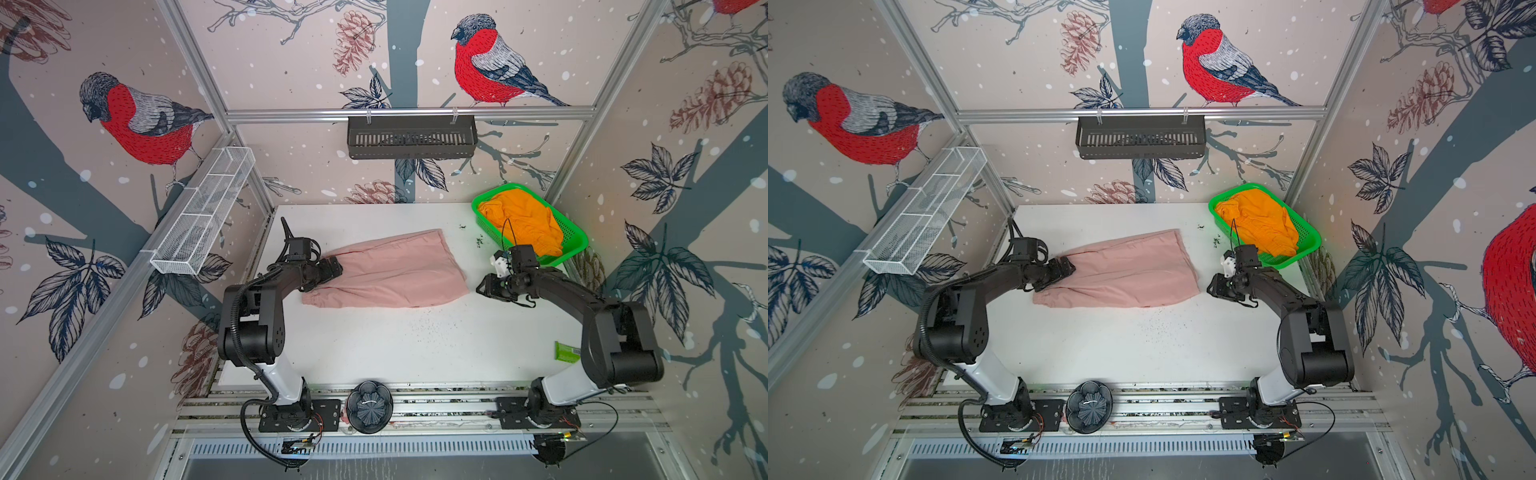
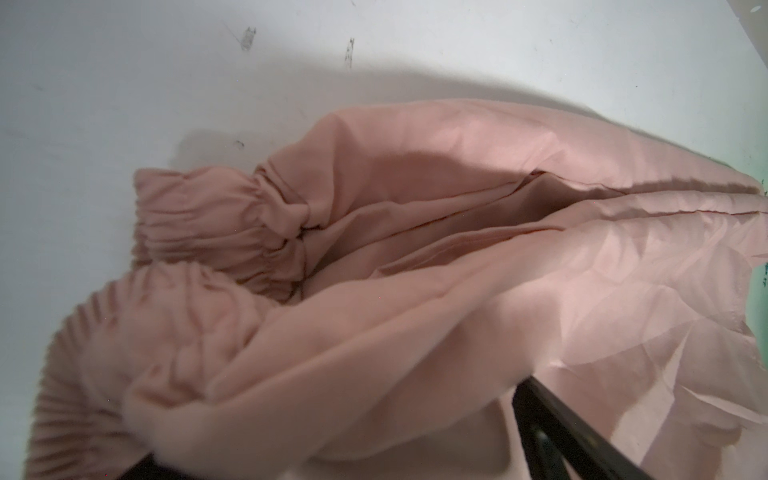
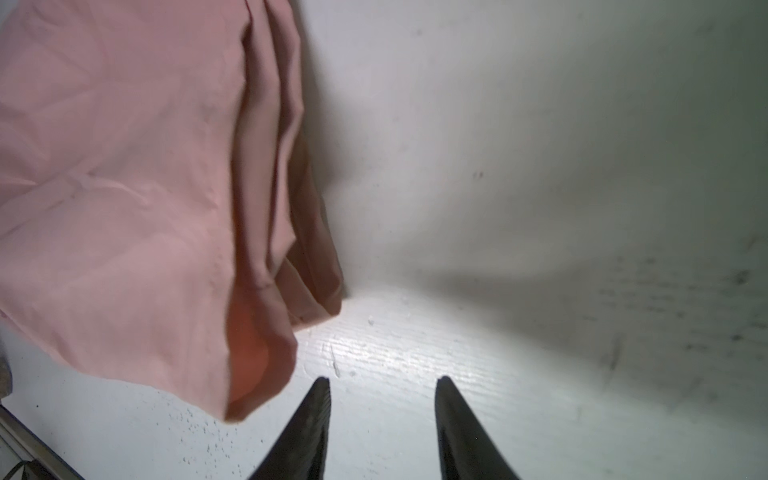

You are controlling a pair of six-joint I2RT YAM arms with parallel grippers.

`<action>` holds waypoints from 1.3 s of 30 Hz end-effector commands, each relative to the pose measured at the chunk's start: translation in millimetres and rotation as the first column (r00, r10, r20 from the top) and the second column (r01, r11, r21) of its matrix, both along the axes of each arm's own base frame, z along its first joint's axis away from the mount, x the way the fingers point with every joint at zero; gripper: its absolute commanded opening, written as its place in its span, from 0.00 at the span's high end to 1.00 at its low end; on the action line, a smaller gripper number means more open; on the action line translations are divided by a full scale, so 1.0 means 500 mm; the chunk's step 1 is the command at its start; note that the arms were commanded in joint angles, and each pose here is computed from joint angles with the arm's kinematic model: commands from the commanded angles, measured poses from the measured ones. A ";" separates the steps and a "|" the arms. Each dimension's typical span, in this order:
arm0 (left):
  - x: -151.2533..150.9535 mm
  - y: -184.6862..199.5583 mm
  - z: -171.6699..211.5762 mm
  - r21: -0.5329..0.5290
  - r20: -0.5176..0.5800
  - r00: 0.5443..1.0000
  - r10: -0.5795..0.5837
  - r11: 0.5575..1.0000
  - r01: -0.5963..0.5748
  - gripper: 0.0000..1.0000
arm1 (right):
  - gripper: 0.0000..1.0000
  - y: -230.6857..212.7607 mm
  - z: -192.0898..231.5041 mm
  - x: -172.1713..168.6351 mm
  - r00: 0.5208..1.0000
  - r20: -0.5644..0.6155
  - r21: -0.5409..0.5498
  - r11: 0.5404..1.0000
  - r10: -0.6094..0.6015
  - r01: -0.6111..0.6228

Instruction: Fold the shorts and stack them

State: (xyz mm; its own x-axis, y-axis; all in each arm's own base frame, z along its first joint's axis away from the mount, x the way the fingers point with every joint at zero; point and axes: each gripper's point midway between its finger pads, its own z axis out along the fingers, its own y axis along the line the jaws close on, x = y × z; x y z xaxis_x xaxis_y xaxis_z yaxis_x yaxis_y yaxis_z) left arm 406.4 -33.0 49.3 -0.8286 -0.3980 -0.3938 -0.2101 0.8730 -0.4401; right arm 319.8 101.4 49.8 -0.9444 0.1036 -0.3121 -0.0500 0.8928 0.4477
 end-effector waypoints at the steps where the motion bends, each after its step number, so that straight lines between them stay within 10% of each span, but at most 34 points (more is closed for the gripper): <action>1: -0.001 -0.004 0.005 -0.003 -0.001 1.000 -0.015 1.000 0.015 0.02 | 0.56 0.032 -0.001 0.007 0.999 0.047 0.050 0.999 0.007 -0.010; 24: -0.004 -0.005 -0.006 -0.003 -0.023 0.999 -0.026 1.000 0.026 0.02 | 0.55 0.098 -0.031 0.054 0.993 0.112 0.119 0.992 0.038 -0.051; 33: -0.015 0.001 0.000 0.005 -0.027 1.000 -0.006 1.000 0.006 0.02 | 0.98 0.089 -0.040 0.048 0.996 0.087 0.080 0.996 0.026 -0.033; 39: -0.041 -0.012 0.007 -0.012 -0.040 0.999 -0.008 1.000 0.007 0.02 | 0.99 0.027 -0.006 0.021 0.996 0.070 0.013 0.999 -0.051 0.050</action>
